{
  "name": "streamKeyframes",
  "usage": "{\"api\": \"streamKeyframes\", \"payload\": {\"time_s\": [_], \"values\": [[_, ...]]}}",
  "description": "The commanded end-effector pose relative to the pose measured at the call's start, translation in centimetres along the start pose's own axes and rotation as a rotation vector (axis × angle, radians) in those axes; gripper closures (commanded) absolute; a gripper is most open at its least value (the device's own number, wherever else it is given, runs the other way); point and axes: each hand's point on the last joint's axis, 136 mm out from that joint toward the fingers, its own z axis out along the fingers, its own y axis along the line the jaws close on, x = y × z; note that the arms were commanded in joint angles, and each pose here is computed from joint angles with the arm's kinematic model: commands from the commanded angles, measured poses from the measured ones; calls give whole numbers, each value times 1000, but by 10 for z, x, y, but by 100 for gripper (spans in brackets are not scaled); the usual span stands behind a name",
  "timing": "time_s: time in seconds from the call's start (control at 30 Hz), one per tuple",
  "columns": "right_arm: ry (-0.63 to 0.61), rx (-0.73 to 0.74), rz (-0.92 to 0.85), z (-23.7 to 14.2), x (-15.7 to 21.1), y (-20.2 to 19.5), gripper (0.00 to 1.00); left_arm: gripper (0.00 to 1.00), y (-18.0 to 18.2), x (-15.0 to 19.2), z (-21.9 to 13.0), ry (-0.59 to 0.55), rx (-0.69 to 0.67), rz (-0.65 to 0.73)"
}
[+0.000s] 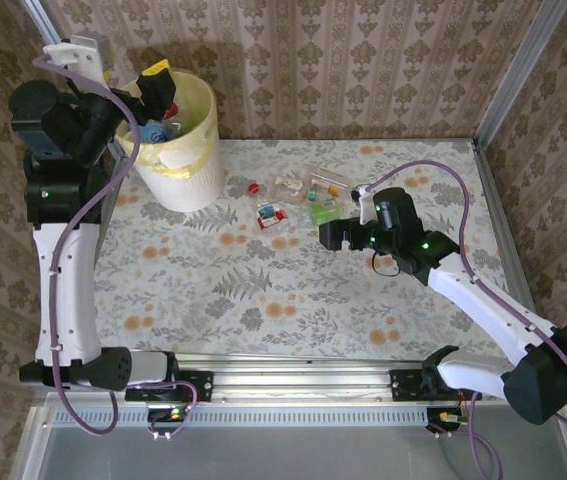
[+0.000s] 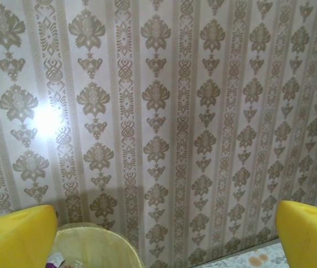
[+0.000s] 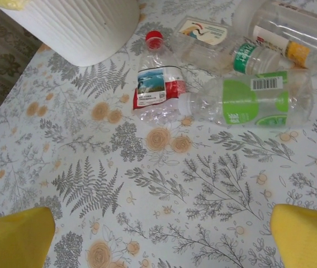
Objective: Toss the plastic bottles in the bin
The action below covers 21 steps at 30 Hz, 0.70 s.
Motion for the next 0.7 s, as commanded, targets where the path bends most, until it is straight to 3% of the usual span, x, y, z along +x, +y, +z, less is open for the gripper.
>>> {"api": "streamKeyframes", "payload": {"time_s": [0.0,0.37,0.67], "values": [[20,12,34,-1,-5,-5,0,0,-16,-12,-12,-32,44,31],[59,92,118,21,-24,-57,0,0,-45,-6,-32,-32,110,28],[144,160,113,65,-42,-100,0,0,-74,-4,-60,-46,192,11]]}}
